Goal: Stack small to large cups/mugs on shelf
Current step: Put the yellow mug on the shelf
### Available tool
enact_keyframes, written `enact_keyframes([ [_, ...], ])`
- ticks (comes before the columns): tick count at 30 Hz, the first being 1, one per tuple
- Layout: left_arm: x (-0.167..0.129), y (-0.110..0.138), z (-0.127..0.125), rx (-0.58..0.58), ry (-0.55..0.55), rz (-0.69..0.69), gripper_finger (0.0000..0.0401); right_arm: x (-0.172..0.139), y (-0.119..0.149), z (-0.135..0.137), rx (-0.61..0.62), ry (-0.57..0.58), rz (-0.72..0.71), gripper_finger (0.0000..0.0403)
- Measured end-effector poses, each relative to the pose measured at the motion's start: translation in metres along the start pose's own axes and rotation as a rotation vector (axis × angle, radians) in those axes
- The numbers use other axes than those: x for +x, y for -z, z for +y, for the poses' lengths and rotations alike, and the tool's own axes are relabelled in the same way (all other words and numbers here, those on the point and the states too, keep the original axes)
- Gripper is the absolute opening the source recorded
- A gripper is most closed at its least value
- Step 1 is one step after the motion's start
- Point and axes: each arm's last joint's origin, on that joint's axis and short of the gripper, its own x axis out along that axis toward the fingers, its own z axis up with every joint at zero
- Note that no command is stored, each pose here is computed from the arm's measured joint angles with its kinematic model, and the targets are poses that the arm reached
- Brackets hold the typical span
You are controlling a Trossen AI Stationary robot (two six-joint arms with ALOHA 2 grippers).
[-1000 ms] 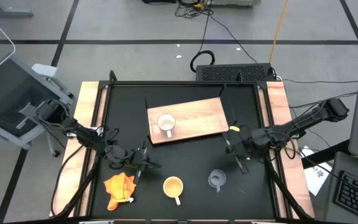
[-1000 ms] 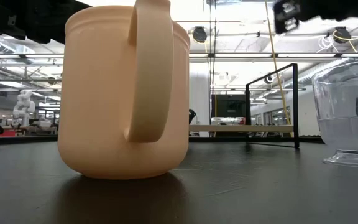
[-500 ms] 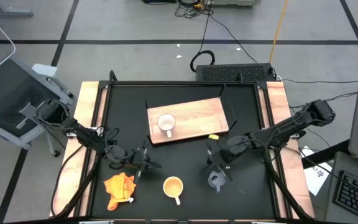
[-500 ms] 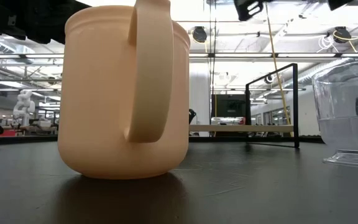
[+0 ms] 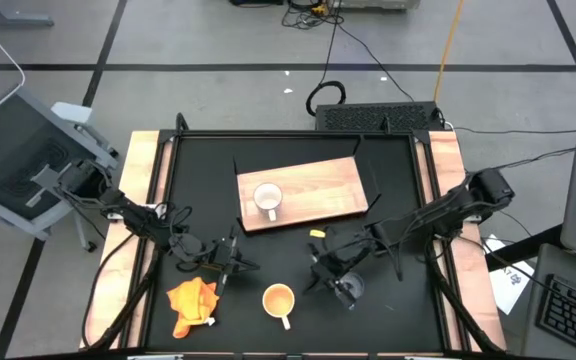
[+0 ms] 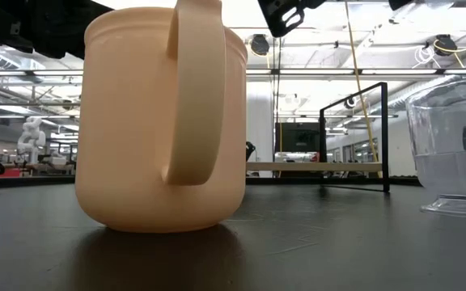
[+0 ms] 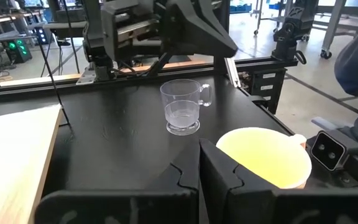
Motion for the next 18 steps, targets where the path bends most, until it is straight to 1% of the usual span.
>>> enact_keyframes([
  [12,0.0,0.0011,0.0,-0.011,0.0,0.011,0.0008,0.0007,0.0,-0.0002,-0.036,0.0,0.004,0.0],
  [18,0.0,0.001,0.0,-0.033,0.0,0.01,0.0008,-0.0073,-0.0079,0.0028,-0.095,0.001,-0.026,0.0],
])
